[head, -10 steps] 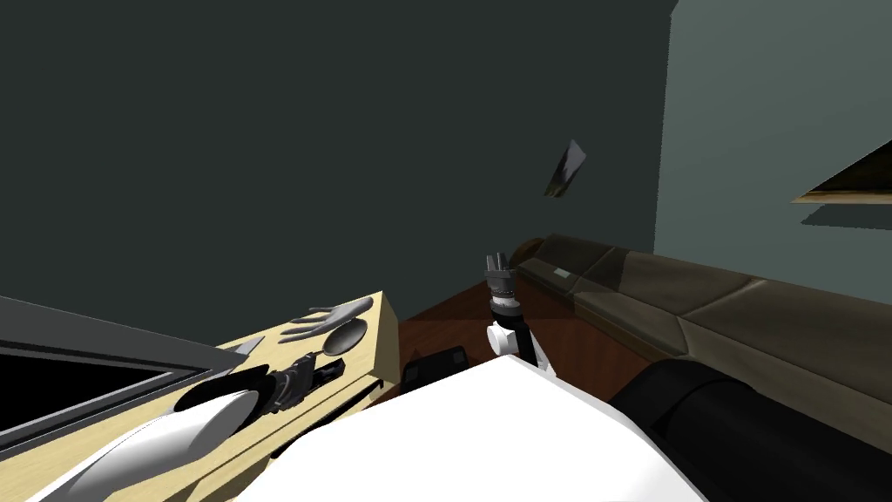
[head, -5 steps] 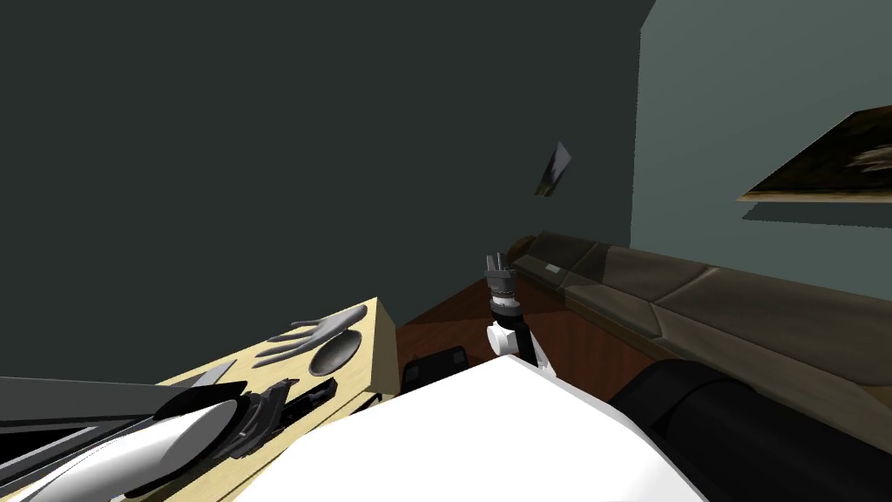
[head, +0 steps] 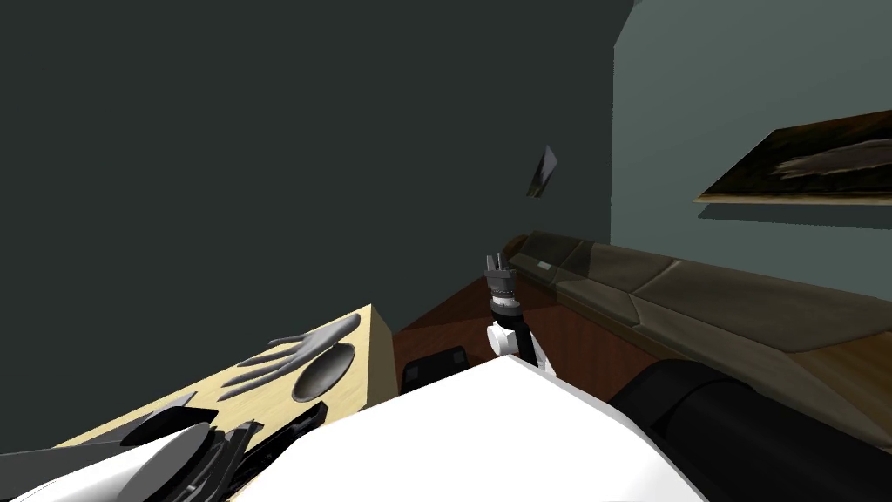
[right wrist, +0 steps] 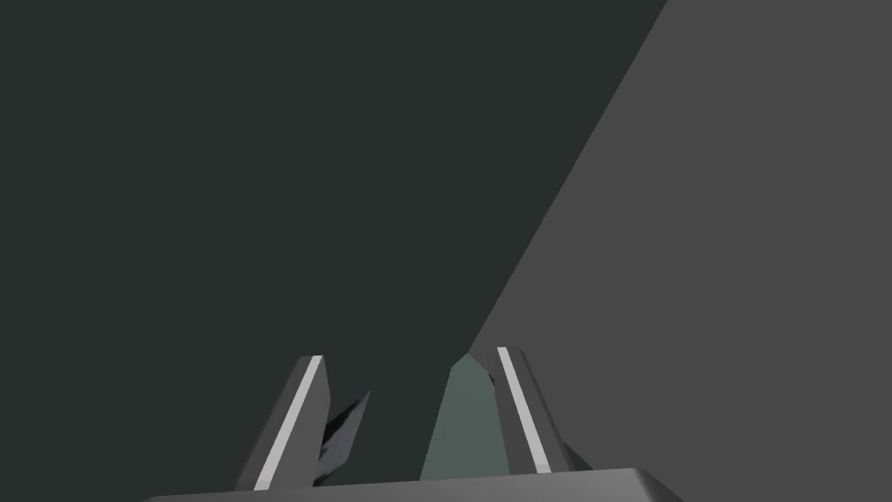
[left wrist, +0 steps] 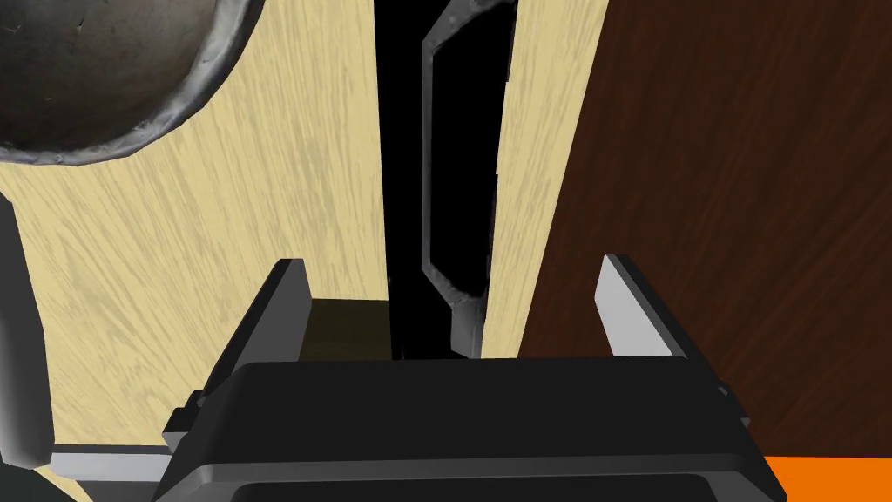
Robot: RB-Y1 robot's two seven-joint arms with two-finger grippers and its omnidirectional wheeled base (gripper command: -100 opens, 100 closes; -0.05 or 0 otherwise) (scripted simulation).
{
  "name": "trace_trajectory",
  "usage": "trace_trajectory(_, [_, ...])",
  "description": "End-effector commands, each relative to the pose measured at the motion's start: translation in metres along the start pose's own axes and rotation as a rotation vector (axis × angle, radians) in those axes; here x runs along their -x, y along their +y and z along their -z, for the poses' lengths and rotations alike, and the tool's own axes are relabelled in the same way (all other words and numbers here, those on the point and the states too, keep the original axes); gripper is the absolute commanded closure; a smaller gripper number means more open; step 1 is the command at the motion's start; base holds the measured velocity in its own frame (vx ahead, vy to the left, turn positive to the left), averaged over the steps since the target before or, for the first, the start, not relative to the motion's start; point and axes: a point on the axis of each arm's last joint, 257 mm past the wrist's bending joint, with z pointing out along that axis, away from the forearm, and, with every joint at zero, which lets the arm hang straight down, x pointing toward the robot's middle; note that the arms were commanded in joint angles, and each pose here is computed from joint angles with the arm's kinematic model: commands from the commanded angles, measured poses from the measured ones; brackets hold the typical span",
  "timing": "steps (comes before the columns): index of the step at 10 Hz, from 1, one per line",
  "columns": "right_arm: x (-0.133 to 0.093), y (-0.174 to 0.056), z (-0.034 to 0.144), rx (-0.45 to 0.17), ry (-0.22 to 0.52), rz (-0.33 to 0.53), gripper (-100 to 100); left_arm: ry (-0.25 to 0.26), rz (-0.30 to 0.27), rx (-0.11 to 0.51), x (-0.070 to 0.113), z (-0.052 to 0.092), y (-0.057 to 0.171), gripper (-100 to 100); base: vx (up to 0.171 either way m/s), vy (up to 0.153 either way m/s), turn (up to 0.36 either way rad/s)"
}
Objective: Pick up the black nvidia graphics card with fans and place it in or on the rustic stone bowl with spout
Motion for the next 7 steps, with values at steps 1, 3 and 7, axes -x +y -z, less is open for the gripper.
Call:
trace_trajectory(1, [0.000, 0.000, 0.000, 0.000, 0.000, 0.000, 0, 0.000, 0.000, 0.000, 0.000, 0.000, 0.000, -100, 0.041, 0.008, -0.033])
trace_trajectory(3, [0.000, 0.000, 0.000, 0.000, 0.000, 0.000, 0, -0.001, 0.004, 0.006, 0.001, -0.010, 0.006, -100, 0.007, 0.005, -0.015])
trace_trajectory(7, [0.000, 0.000, 0.000, 0.000, 0.000, 0.000, 0, -0.001, 0.007, 0.006, 0.000, -0.017, 0.009, 100, -0.001, 0.005, -0.014])
